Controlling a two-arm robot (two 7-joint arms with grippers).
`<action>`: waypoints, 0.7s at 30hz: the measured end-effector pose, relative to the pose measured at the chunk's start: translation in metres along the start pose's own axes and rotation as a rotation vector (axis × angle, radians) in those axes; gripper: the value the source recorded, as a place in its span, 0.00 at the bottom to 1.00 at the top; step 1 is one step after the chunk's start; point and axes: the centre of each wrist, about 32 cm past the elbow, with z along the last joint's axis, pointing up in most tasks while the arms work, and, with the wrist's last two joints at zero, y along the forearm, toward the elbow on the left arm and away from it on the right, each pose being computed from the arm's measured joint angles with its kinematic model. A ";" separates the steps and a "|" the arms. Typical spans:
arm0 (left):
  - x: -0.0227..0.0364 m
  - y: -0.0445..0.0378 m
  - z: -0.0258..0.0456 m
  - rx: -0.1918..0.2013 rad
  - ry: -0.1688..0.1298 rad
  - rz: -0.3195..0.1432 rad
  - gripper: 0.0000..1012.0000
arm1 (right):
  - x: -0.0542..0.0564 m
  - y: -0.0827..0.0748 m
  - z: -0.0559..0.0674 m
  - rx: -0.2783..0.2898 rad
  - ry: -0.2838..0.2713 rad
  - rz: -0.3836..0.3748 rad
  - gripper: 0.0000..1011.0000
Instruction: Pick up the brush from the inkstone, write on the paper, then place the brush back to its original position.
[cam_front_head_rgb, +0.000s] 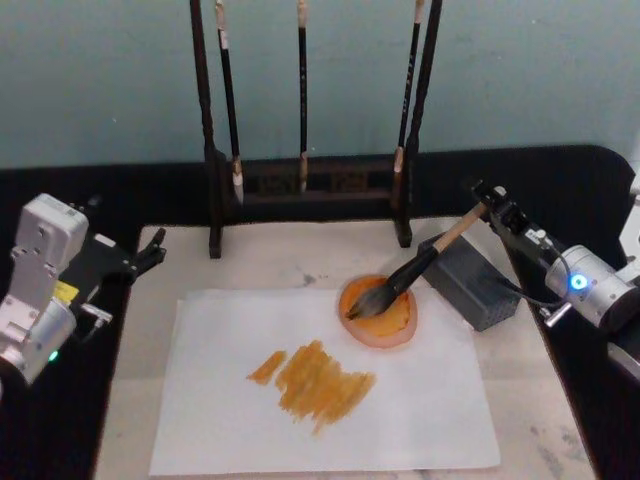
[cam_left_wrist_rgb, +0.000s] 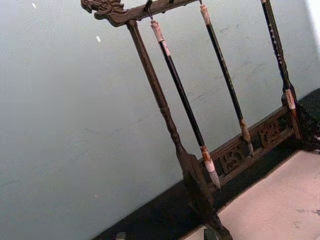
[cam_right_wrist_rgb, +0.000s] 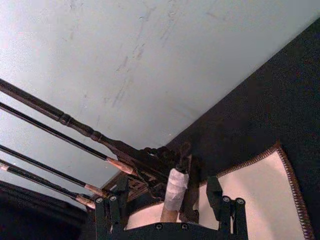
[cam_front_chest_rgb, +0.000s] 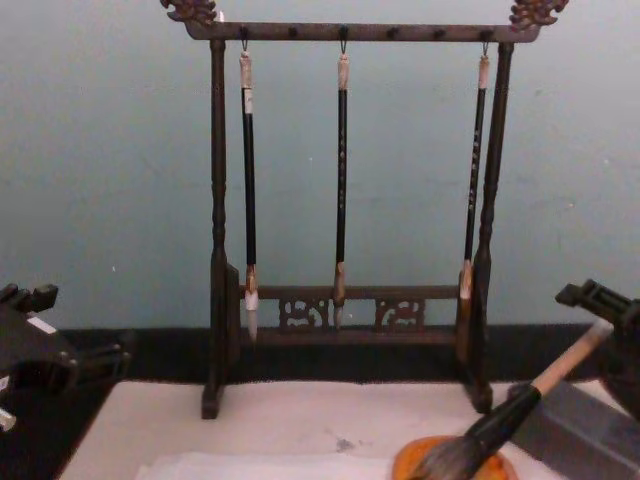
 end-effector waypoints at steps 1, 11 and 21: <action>0.0000 0.0000 0.0000 0.000 0.000 0.000 1.00 | 0.000 0.000 0.000 0.000 0.000 0.001 0.99; 0.0000 0.0000 0.0000 0.000 0.000 0.000 1.00 | -0.001 0.002 0.000 0.001 -0.007 0.012 0.99; 0.0000 0.0000 0.0000 0.000 0.000 0.000 1.00 | -0.001 0.002 0.000 0.002 -0.005 0.010 0.85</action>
